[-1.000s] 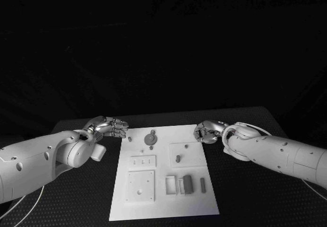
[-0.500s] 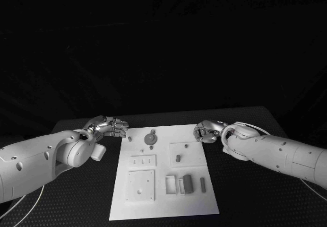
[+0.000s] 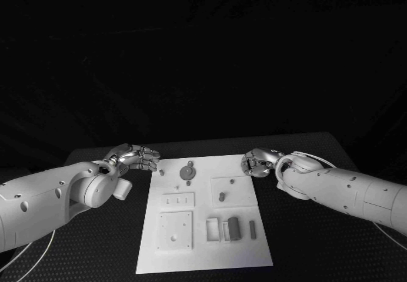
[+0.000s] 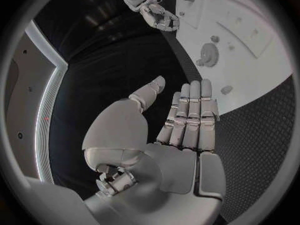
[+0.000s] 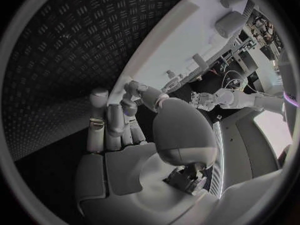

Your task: Assemble the parts on the task board

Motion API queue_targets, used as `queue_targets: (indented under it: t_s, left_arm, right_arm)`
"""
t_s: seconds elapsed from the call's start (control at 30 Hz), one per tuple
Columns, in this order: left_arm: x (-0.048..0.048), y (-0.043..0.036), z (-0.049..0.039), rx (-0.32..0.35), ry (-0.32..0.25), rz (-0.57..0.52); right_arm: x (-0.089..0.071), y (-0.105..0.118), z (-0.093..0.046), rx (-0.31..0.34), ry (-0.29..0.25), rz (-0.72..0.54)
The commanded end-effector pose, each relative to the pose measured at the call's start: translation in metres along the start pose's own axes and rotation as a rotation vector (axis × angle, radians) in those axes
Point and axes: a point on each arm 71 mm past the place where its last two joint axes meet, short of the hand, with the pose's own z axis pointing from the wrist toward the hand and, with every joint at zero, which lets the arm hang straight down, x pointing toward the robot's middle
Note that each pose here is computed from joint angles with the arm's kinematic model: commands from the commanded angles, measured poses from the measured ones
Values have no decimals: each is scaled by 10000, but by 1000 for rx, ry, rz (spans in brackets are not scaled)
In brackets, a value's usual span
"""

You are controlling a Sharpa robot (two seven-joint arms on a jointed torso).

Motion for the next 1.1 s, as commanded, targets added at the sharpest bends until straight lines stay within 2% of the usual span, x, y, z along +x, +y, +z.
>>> queue_targets:
  t_s: [0.03,0.8,1.1]
  left_arm:
    - [22,-14,2,10,16,1]
    - [24,-14,3,9,17,1]
    - [19,-12,-2,8,16,1]
  right_arm:
    - [0,34,4,-15,-13,-11]
    - [-2,59,33,19,-40,-24]
    - [114,76,61,37,-51,-20]
